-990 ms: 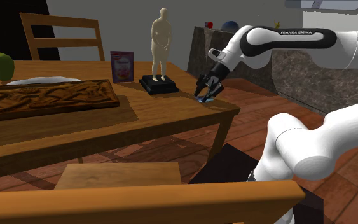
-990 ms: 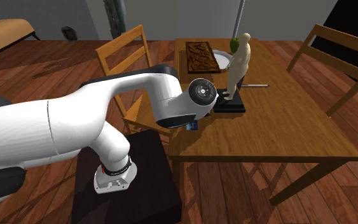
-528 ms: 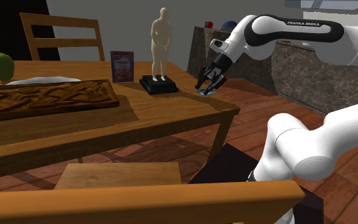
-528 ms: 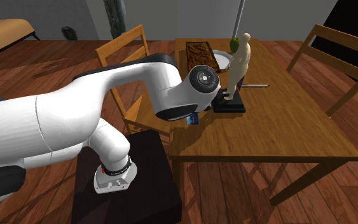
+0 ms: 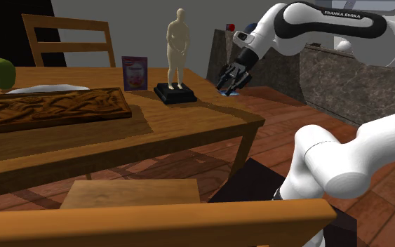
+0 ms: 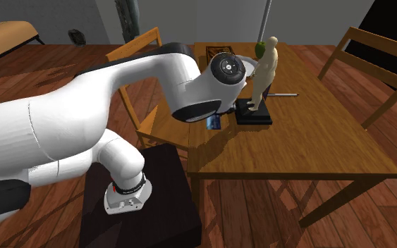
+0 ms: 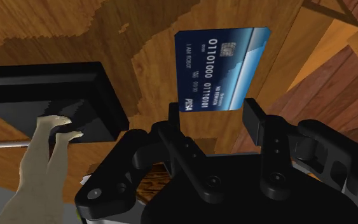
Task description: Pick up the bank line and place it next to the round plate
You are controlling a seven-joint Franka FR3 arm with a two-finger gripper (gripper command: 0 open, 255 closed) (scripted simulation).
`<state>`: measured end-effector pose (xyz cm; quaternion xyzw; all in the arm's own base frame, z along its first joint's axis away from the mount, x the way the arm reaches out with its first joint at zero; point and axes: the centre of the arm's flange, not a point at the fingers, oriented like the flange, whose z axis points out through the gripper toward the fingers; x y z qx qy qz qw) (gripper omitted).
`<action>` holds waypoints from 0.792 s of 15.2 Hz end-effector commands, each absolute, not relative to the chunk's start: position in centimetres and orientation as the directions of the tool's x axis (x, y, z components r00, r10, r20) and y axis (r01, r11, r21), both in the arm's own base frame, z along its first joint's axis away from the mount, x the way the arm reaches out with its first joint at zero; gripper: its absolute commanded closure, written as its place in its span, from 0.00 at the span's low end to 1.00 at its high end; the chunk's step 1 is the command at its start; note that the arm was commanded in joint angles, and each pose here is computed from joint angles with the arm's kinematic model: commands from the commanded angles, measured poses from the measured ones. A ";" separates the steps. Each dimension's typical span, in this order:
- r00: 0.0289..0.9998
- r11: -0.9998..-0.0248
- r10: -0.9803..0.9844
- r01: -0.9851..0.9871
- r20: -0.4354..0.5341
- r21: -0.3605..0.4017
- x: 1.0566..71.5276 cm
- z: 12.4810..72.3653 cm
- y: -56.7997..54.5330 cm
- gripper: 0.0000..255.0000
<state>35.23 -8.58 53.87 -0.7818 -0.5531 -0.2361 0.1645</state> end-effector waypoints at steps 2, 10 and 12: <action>0.277 -0.334 0.787 0.943 0.551 0.004 36.1 54.1 -5.5 1.00; 0.277 -0.334 0.787 0.943 0.551 0.004 38.8 54.2 4.6 1.00; 0.277 -0.334 0.787 0.943 0.551 0.004 39.5 54.2 7.2 1.00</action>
